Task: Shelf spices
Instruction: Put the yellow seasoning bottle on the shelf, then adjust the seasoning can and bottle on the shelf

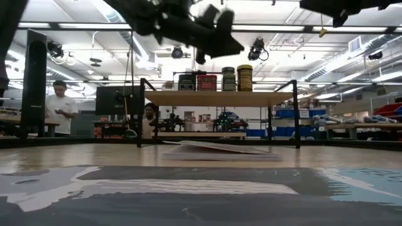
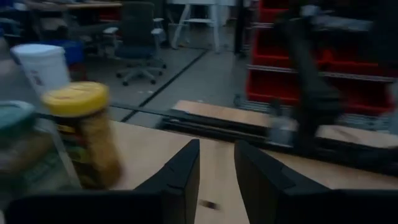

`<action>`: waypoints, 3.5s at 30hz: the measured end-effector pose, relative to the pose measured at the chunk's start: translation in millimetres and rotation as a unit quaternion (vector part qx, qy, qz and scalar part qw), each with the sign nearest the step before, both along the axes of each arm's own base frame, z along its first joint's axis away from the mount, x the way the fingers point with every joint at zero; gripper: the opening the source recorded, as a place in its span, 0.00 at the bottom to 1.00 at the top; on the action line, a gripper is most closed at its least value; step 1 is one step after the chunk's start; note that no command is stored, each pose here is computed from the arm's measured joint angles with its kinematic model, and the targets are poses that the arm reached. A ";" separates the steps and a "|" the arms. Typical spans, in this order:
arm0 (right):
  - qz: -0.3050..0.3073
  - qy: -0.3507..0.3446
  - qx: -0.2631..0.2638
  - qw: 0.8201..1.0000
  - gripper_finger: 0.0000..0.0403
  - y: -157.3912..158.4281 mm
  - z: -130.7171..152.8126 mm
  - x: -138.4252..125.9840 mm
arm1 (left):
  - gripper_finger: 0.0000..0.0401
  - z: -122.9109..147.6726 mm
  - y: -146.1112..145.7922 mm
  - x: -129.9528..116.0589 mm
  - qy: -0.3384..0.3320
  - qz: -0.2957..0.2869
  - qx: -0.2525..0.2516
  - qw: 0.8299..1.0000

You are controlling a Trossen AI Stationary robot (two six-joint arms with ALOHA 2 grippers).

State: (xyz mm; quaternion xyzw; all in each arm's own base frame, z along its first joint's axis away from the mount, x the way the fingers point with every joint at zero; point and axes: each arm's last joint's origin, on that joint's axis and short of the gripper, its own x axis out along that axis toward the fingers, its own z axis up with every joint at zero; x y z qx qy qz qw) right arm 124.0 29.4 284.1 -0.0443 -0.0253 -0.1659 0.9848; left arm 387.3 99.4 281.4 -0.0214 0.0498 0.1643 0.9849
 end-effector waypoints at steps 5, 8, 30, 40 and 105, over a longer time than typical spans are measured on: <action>-0.020 0.010 -0.004 1.000 0.01 -6.8 -4.1 4.1 | 0.26 6.1 46.7 19.4 -0.017 0.020 0.002 1.000; -0.009 0.008 -0.005 1.000 0.01 -8.9 -3.7 5.0 | 0.26 8.5 61.5 29.4 -0.007 0.020 0.001 1.000; -0.008 0.021 -0.019 1.000 0.01 -22.9 -5.8 9.3 | 0.26 -13.6 56.1 52.5 0.059 -0.003 0.017 0.998; -0.042 0.043 -0.014 0.998 0.01 -31.0 -13.2 26.6 | 0.26 56.0 25.3 27.7 0.004 -0.011 0.082 0.997; -0.217 0.102 0.034 0.970 0.00 -131.9 -40.0 124.8 | 0.23 86.9 212.2 -58.5 0.332 0.128 -0.028 0.934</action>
